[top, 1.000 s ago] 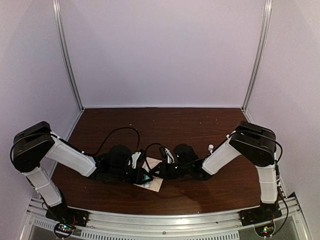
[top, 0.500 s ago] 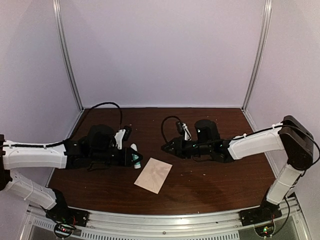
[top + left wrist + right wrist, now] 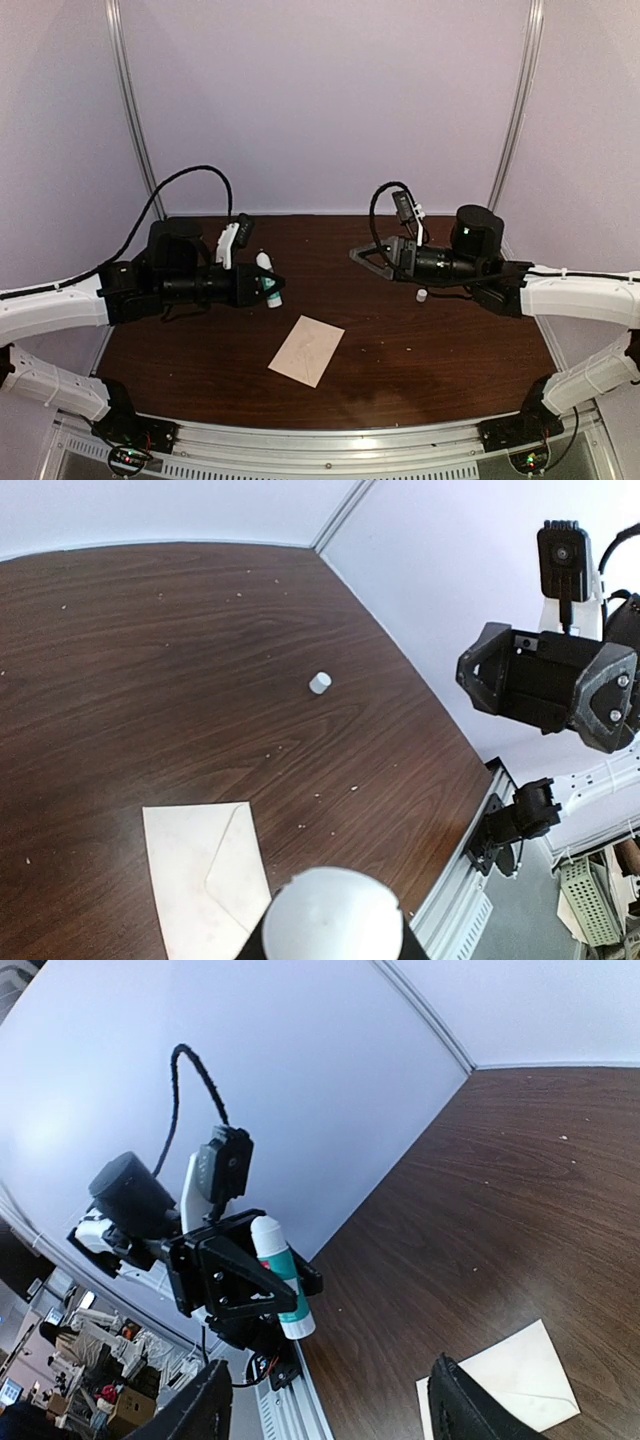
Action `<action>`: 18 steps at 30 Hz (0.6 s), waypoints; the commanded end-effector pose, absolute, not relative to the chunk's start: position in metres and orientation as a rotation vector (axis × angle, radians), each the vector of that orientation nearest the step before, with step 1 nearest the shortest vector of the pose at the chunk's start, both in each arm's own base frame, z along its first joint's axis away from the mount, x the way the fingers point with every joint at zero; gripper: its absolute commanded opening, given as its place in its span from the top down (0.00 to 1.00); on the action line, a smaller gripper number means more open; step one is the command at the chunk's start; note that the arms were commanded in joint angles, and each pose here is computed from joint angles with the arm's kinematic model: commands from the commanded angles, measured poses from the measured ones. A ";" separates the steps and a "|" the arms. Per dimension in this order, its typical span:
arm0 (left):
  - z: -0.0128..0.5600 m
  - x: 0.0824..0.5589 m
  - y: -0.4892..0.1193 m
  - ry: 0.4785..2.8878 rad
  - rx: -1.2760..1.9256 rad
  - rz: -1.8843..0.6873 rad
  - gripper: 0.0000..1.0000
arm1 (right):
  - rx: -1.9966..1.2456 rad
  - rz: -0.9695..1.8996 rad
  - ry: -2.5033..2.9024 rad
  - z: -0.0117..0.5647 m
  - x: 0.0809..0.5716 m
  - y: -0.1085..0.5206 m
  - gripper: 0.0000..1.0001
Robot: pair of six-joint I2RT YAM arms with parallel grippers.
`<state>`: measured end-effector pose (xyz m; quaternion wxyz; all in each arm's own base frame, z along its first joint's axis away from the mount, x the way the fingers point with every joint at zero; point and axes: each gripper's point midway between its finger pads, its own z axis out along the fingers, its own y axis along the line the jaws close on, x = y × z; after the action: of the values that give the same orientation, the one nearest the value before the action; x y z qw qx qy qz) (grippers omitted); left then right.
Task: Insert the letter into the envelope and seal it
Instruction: Press the envelope flap on the envelope.
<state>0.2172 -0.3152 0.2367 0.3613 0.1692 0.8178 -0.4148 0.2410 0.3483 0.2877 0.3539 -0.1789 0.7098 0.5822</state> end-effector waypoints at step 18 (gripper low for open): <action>0.172 0.241 -0.308 2.213 0.316 -1.052 0.95 | -0.408 1.489 2.119 0.170 0.227 0.382 0.56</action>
<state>0.2329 -0.3204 0.2173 0.3561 0.1563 0.8185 -0.4229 0.2179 0.3720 0.1982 0.2692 -0.1742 0.7565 0.5700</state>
